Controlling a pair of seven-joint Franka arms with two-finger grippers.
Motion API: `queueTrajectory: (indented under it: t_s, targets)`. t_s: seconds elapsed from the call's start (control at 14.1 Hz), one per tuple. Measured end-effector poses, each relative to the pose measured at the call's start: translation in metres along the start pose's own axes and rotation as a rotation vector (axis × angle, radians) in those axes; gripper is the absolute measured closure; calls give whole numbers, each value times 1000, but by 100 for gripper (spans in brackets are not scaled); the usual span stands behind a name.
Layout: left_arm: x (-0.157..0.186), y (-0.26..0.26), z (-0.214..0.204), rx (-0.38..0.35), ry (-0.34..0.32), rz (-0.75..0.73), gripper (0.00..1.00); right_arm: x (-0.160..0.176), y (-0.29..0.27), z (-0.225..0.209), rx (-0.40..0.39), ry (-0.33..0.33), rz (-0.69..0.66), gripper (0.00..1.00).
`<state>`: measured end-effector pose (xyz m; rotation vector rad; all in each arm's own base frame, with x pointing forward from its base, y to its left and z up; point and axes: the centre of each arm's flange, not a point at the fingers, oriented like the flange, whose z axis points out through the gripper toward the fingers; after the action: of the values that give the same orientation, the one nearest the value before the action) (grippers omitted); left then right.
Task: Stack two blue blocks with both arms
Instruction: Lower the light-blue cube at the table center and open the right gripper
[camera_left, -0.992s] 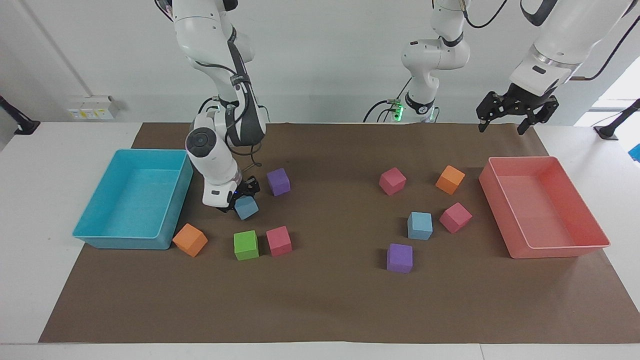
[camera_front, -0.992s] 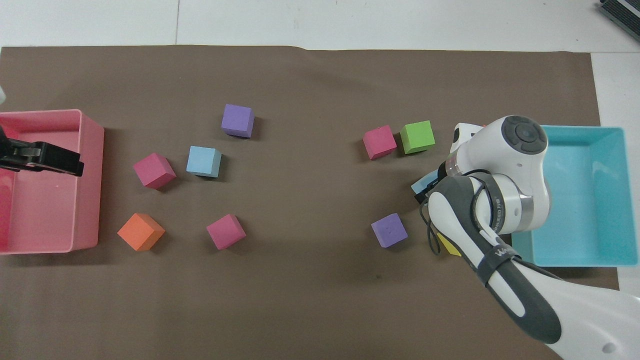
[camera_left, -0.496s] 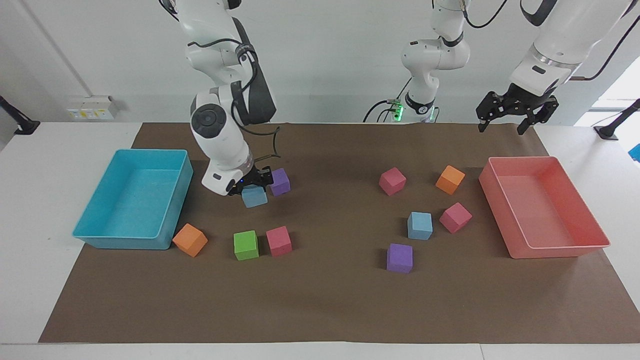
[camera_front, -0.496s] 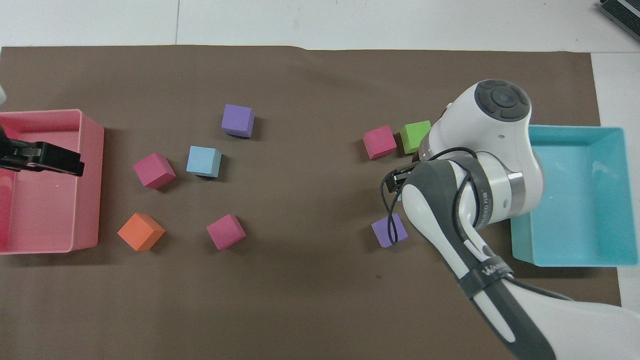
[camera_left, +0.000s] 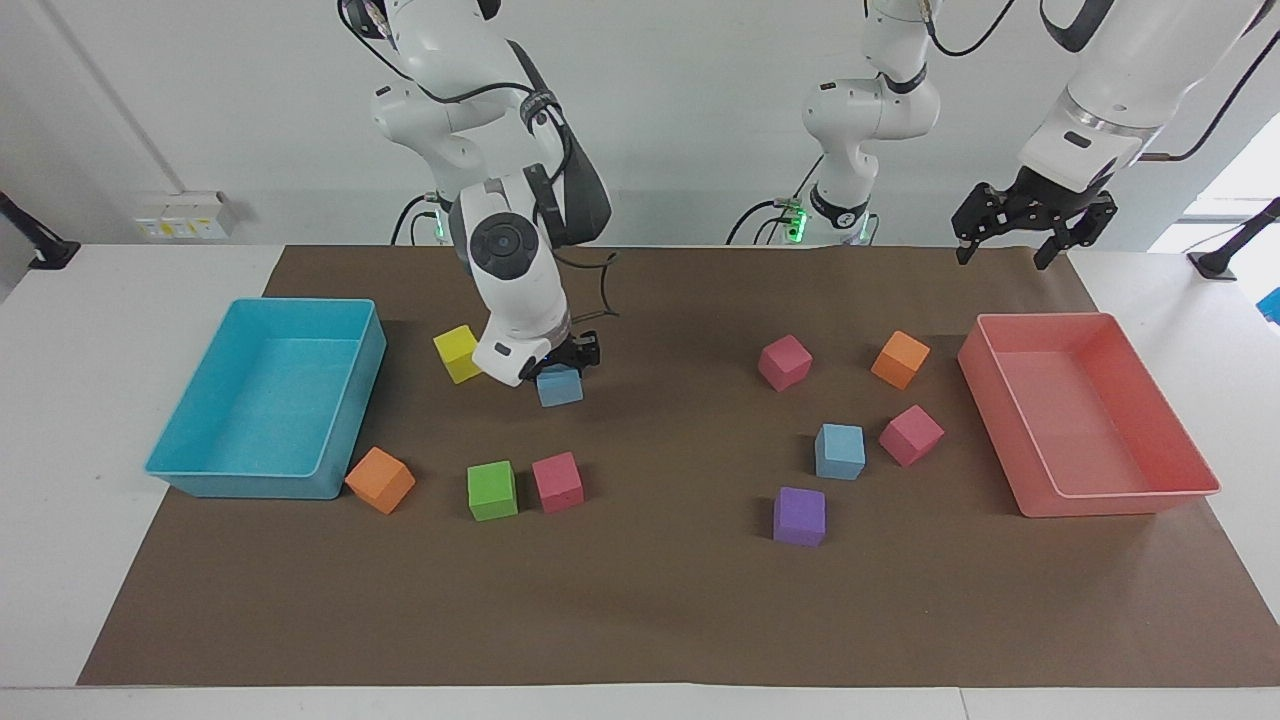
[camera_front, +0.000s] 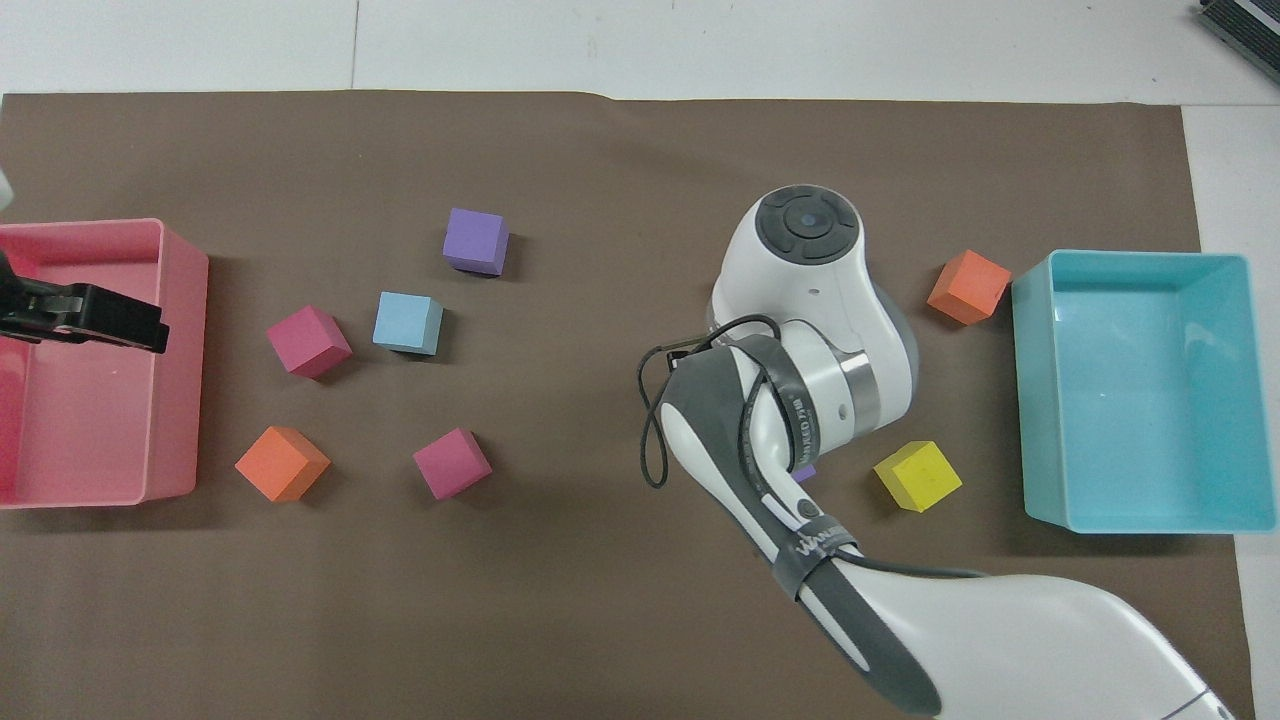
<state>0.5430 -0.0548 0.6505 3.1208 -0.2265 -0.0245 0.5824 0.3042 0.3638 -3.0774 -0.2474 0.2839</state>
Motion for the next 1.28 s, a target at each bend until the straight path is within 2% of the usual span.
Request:
queueTrajectory:
  t_s: [0.14,0.35,0.57,0.71,0.92,1.28]
  targets:
    - [0,0,0,0,0,0,0,7,-28,9,2,16,17,37]
    - [0,0,0,0,0,0,0,13,-41,15,31,34,33,37]
    - [0,0,0,0,0,0,0,16,-63,37,38,67,30,37]
    - [0,0,0,0,0,0,0,16,-76,54,32,67,14,37]
    - [0,0,0,0,0,0,0,20,-87,55,54,126,21,37]
    - [0,0,0,0,0,0,0,23,-87,60,64,153,46,37]
